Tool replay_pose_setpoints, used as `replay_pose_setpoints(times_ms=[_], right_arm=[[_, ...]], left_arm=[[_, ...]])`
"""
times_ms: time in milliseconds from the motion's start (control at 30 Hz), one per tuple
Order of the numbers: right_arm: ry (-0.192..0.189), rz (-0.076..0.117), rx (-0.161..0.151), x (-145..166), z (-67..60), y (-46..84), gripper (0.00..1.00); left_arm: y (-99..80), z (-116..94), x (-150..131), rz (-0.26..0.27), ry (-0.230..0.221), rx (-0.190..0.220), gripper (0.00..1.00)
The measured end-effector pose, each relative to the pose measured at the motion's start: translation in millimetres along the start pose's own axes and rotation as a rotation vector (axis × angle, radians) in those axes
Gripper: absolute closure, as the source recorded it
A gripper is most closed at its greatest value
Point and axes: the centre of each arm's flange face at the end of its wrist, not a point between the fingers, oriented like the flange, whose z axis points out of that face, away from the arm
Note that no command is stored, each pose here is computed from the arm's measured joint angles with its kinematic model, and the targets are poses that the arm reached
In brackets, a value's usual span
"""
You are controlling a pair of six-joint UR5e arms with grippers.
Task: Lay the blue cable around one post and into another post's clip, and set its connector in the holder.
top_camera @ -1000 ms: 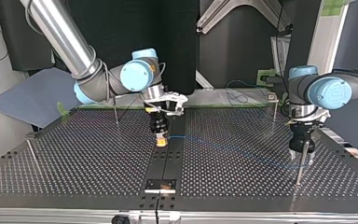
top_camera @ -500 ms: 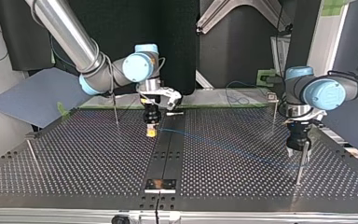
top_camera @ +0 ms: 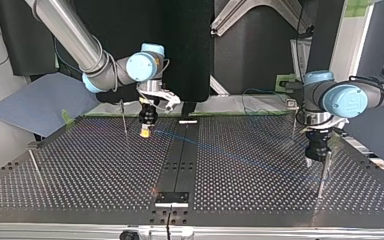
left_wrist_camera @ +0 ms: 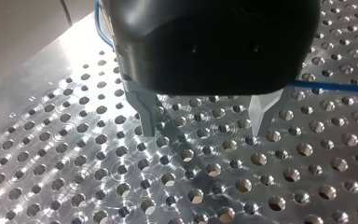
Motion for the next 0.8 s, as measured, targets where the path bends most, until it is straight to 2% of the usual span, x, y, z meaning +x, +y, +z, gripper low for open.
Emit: replay_pose_setpoints(times_ms=[233,333,467,533,800], right_arm=[[-0.029,-0.008,-0.076,-50,-11.9,22.2,1.00],[-0.049,0.000,-0.108,-78,-21.0,31.1,1.00],[-0.076,0.018,-0.164,-118,-33.5,50.1,1.00],[-0.086,0.021,-0.189,-133,-38.7,59.4,1.00],[-0.124,-0.005,-0.300,-187,-55.5,107.5,1.00]], left_arm=[[-0.4,-1,1,0.006,0.000,-0.005,0.00],[-0.8,-1,1,0.007,0.001,-0.005,0.00],[-0.9,-1,1,0.007,0.002,-0.005,0.00],[-0.9,-1,1,0.007,0.002,-0.005,0.00],[-1.0,-1,1,0.007,0.002,-0.005,0.00]])
